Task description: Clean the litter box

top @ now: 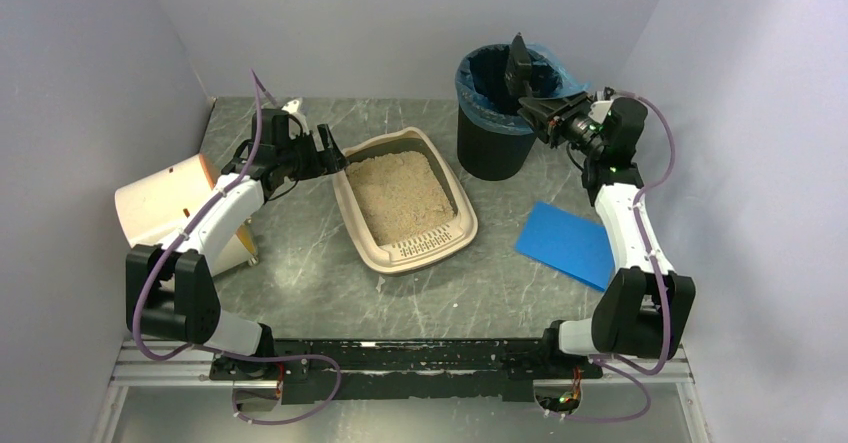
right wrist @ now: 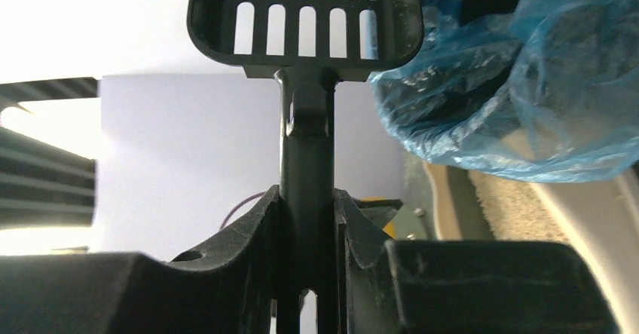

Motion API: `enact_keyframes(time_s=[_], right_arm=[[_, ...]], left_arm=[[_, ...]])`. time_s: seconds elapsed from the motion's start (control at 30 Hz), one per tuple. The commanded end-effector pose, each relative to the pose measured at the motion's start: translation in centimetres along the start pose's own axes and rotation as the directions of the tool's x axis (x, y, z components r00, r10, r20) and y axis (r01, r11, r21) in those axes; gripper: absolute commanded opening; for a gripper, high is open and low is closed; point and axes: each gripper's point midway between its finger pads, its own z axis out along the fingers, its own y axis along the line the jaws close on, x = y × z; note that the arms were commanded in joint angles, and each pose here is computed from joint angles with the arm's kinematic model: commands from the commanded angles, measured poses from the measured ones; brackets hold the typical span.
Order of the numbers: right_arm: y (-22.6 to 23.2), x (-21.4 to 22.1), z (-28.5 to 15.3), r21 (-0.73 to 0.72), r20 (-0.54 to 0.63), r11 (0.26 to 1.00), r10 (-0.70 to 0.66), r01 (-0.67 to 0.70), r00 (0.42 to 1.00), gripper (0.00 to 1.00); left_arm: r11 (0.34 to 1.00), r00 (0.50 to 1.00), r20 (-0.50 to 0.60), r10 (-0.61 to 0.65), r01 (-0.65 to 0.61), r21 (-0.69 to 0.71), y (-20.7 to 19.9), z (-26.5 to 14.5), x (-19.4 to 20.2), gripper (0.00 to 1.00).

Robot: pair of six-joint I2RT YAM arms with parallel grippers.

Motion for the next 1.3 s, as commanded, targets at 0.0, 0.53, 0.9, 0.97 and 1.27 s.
enact_keyframes(time_s=[0.0,0.53,0.9,0.97,1.27], right_arm=[[3.4,0.9,-1.2,-0.164,-0.066,0.985,0.048,-0.058,0.997,0.00],[2.7,-0.4,-1.2,-0.126,-0.015,0.991,0.049,-0.051,0.999,0.00],[1.3,-1.4,-1.0,0.079,0.038,0.938,-0.341,0.337,0.939,0.00],[1.0,-1.7,-1.4,0.124,0.055,0.905,-0.415,0.406,0.908,0.00],[2.8,1.3,-0.7,0.208,-0.011,0.721,-0.674,0.661,0.738,0.00]], left_arm=[[0.999,0.999,0.044,0.018,-0.019,0.030,-0.6,-0.8,-1.0,0.85],[1.000,0.999,0.037,0.018,-0.019,0.022,-0.4,-0.6,-0.9,0.85],[1.000,0.999,0.036,0.017,-0.017,0.012,-0.2,-0.5,-0.9,0.83],[1.000,0.999,0.034,0.009,-0.009,0.011,-0.1,-0.4,-0.8,0.83],[0.999,0.999,0.024,-0.039,0.040,-0.013,0.4,0.4,-0.7,0.77]])
